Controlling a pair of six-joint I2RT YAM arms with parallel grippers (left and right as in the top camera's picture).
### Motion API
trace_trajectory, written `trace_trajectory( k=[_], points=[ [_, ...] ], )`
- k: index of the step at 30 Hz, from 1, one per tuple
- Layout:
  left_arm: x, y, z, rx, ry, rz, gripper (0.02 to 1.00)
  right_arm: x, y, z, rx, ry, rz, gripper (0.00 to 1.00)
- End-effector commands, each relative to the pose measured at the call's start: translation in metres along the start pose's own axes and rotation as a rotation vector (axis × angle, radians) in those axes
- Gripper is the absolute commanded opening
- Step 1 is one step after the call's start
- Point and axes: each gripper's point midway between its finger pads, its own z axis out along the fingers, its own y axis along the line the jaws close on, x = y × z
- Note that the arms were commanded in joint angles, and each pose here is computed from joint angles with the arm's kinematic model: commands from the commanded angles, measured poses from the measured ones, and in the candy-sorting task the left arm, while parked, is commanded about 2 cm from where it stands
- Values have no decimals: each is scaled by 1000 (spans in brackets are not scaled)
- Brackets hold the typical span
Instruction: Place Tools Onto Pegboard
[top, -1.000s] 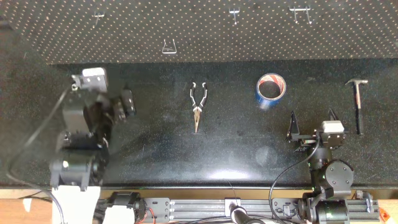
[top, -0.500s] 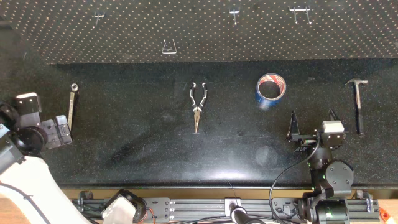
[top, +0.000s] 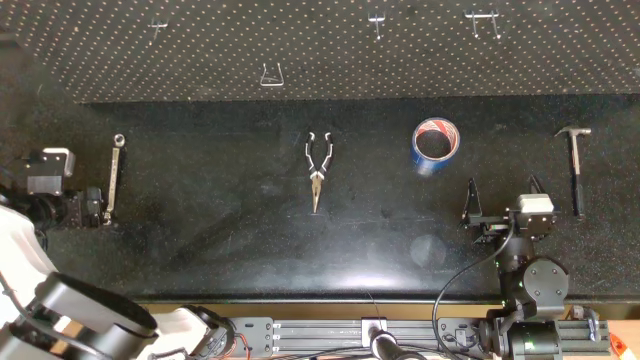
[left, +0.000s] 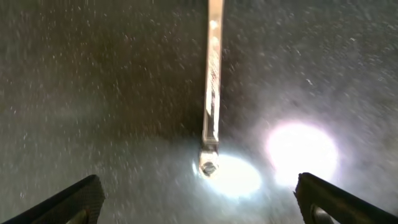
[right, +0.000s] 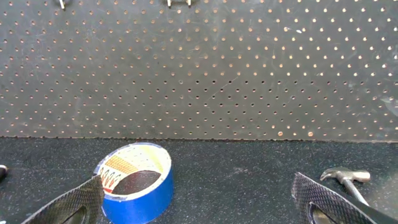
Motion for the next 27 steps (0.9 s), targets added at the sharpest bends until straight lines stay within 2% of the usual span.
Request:
trace_trajectory(
  k=[1, 9, 11, 13, 24, 27],
  points=[
    [-7, 10, 31, 45, -30, 12, 996, 1, -2, 0, 11, -1, -7, 980],
    [-29, -30, 75, 144, 7, 121, 993, 1, -2, 0, 11, -1, -7, 980],
    [-29, -29, 81, 145, 9, 97, 996, 1, -2, 0, 12, -1, -7, 980],
    [-27, -19, 89, 103, 28, -6, 993, 1, -2, 0, 11, -1, -7, 978],
    [-11, -20, 114, 124, 92, -37, 996, 1, -2, 0, 12, -2, -7, 980],
    [-7, -12, 114, 81, 118, -31, 996, 1, -2, 0, 12, -1, -7, 980]
  ],
)
